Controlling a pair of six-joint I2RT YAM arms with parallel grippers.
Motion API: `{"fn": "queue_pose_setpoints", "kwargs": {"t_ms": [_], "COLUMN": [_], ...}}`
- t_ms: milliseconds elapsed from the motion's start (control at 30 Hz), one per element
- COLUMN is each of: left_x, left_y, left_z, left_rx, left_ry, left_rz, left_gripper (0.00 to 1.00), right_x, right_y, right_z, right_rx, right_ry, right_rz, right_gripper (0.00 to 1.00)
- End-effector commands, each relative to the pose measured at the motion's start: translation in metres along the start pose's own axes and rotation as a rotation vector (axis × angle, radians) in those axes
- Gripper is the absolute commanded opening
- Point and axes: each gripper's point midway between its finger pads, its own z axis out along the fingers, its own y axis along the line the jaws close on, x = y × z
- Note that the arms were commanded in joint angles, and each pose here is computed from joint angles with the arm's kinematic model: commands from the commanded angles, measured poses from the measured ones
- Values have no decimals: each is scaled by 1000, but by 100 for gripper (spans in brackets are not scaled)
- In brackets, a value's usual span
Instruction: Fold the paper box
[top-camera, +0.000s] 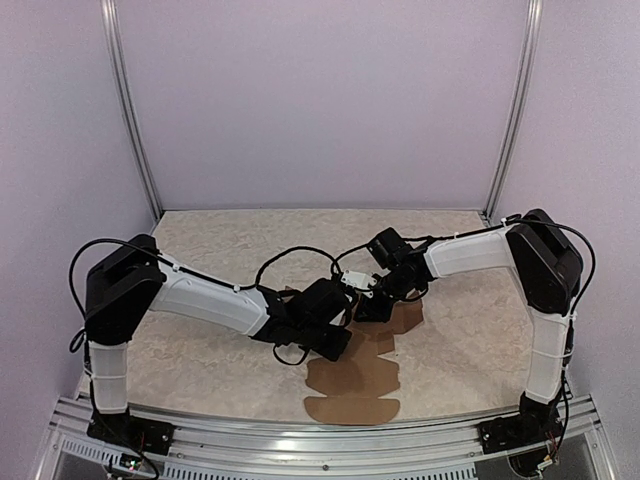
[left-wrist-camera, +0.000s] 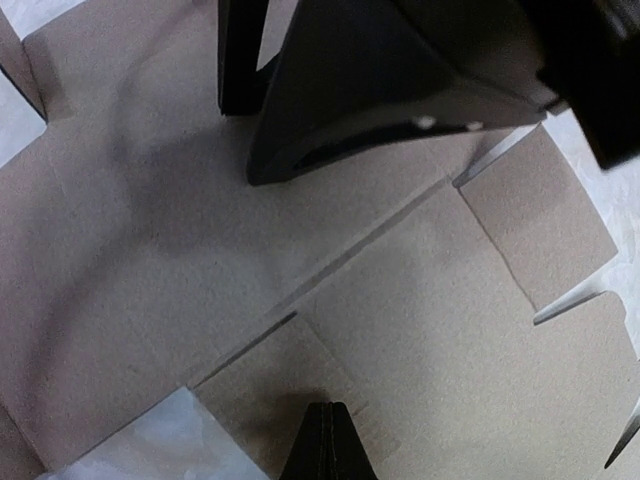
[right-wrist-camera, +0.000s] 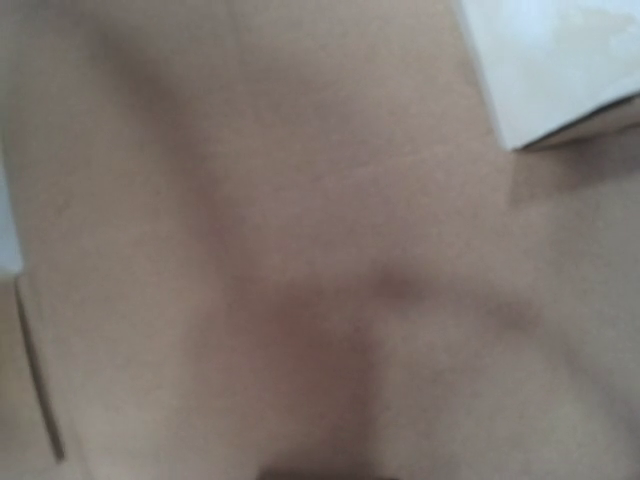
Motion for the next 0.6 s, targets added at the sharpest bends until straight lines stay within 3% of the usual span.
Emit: {"fn": "queue_pose_setpoints", "kwargs": {"t_ms": [0, 133, 367, 567], "left_x": [16, 23, 27, 30], "left_y": [9, 12, 17, 16], "left_z": [17, 23, 15, 15], "left_rx": [-9, -31, -48, -25], "left_ry": [104, 135, 144, 158], "left_rz": [-12, -15, -17, -27], "left_gripper": [0, 0, 0, 0], "right_x": [97, 85, 34, 56], "right_y": [35, 27, 7, 27], "right_z": [31, 18, -67, -93], "right_rx": [-130, -108, -6, 7], "right_ry": [305, 274, 76, 62], "right_rz": [94, 94, 42, -44], "right_gripper": [24, 25, 28, 28]}}
